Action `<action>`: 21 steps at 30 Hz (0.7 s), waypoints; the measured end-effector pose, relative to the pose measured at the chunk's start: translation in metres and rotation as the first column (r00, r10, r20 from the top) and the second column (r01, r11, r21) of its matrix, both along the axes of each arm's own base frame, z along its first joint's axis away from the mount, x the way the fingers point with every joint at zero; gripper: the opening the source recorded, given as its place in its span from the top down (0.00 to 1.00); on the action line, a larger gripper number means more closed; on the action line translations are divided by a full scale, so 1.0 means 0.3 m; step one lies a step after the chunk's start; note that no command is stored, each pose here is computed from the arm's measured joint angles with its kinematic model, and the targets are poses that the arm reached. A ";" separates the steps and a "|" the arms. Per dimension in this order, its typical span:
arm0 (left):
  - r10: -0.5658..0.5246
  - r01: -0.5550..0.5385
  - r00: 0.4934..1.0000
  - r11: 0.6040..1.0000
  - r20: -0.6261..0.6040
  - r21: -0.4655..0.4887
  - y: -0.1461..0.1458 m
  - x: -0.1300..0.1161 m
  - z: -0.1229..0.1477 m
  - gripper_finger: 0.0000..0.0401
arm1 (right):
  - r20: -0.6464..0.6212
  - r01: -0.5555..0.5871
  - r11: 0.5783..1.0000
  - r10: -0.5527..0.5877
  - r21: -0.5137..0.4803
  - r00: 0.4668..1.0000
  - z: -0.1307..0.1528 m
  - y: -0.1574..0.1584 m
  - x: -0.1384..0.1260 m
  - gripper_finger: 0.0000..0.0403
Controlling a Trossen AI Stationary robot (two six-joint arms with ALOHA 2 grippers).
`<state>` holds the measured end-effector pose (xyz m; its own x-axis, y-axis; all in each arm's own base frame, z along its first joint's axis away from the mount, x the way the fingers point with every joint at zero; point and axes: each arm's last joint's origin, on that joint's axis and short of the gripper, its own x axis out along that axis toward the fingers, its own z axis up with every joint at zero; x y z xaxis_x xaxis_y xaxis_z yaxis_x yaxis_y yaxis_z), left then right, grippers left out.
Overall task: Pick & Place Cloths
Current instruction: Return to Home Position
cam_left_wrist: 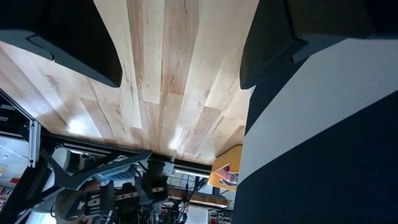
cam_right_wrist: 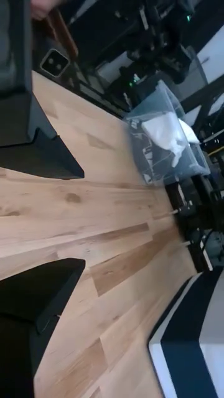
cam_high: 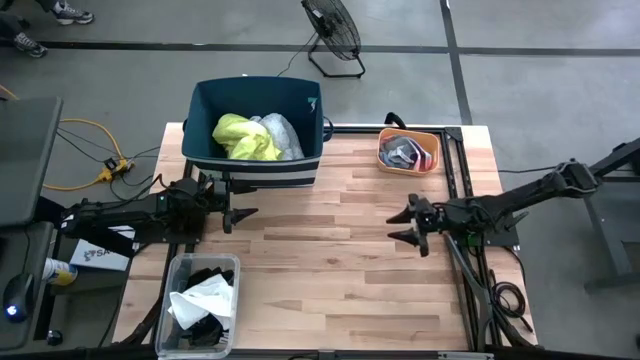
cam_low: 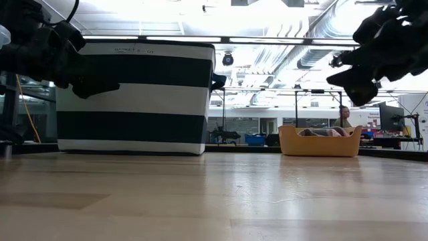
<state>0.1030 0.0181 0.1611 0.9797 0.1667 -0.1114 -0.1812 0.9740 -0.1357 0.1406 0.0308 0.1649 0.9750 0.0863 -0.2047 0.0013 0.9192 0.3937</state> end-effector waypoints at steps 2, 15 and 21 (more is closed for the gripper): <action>0.000 0.000 1.000 1.000 0.000 0.000 0.000 0.000 0.000 0.20 | 0.008 -0.016 1.000 0.016 -0.009 1.000 -0.002 0.002 -0.006 0.47; 0.000 0.000 1.000 1.000 0.000 0.000 0.000 0.000 0.000 0.20 | 0.097 -0.070 0.996 0.075 -0.057 0.992 -0.010 -0.036 -0.059 0.47; 0.000 0.000 1.000 1.000 0.000 0.000 0.000 0.000 0.000 0.20 | 0.109 -0.116 0.992 0.120 -0.040 0.987 -0.005 -0.057 -0.079 0.47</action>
<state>0.1030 0.0181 0.1611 0.9797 0.1667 -0.1117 -0.1812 0.9740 -0.1357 0.1170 0.0138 0.1634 0.9752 0.1972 -0.1005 -0.1501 0.9229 0.3545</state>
